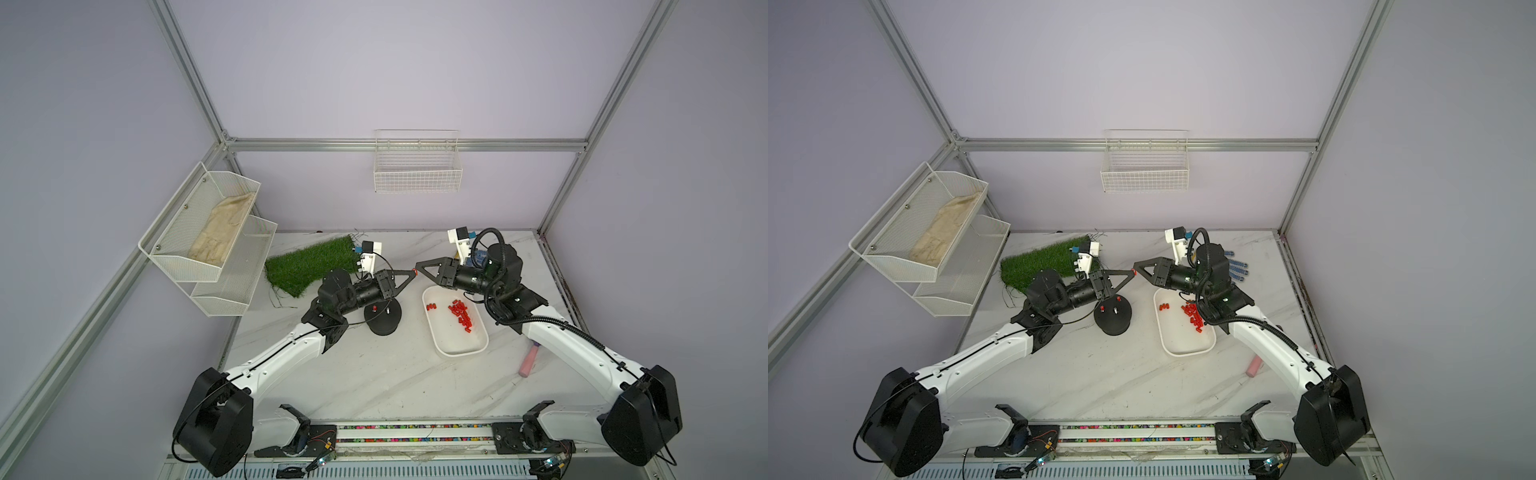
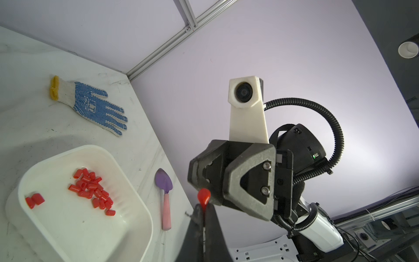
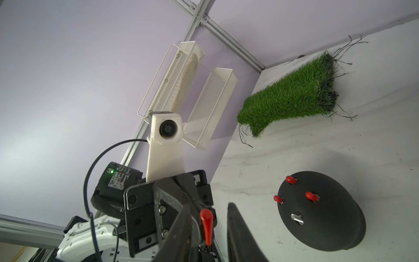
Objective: Cover the protruding screws with screw protection sleeves
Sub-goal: Pick up the screw protection sleeve from the storage box.
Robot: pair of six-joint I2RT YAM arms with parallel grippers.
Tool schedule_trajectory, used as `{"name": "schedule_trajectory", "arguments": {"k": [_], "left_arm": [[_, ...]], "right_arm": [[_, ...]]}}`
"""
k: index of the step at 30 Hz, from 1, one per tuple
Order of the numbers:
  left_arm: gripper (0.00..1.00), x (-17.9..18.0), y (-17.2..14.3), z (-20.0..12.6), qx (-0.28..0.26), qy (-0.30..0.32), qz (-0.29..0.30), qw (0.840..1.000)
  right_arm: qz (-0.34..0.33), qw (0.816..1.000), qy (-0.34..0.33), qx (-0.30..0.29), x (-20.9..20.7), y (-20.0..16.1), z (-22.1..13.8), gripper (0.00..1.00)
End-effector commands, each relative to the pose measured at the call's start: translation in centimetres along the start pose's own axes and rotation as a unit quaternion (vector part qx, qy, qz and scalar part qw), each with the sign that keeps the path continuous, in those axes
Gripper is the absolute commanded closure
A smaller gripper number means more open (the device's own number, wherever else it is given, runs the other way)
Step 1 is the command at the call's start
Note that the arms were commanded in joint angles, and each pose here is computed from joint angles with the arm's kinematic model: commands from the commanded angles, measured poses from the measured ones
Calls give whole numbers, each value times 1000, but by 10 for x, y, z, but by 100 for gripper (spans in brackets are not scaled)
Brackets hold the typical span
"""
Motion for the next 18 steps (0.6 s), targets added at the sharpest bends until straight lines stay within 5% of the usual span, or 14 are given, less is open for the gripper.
{"name": "schedule_trajectory", "arguments": {"k": [1, 9, 18], "left_arm": [[98, -8, -2, -9, 45, 14, 46, 998], [97, -17, -14, -25, 152, -1, 76, 985], [97, -41, -26, -30, 217, -56, 81, 971]], "right_arm": [[-21, 1000, 0, 19, 3, 10, -13, 70], [-69, 987, 35, 142, 8, -16, -17, 72], [-80, 976, 79, 186, 25, -31, -23, 77]]}}
Point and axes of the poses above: each gripper's point midway between its finger pads, its own z axis out along the fingers, its own x axis along the line the jaws close on, y = z × x, the point moved 2 cm from there along -z, back along the fingers, and after that the axes turned 5 degrees about -z, right-handed, at the moved point
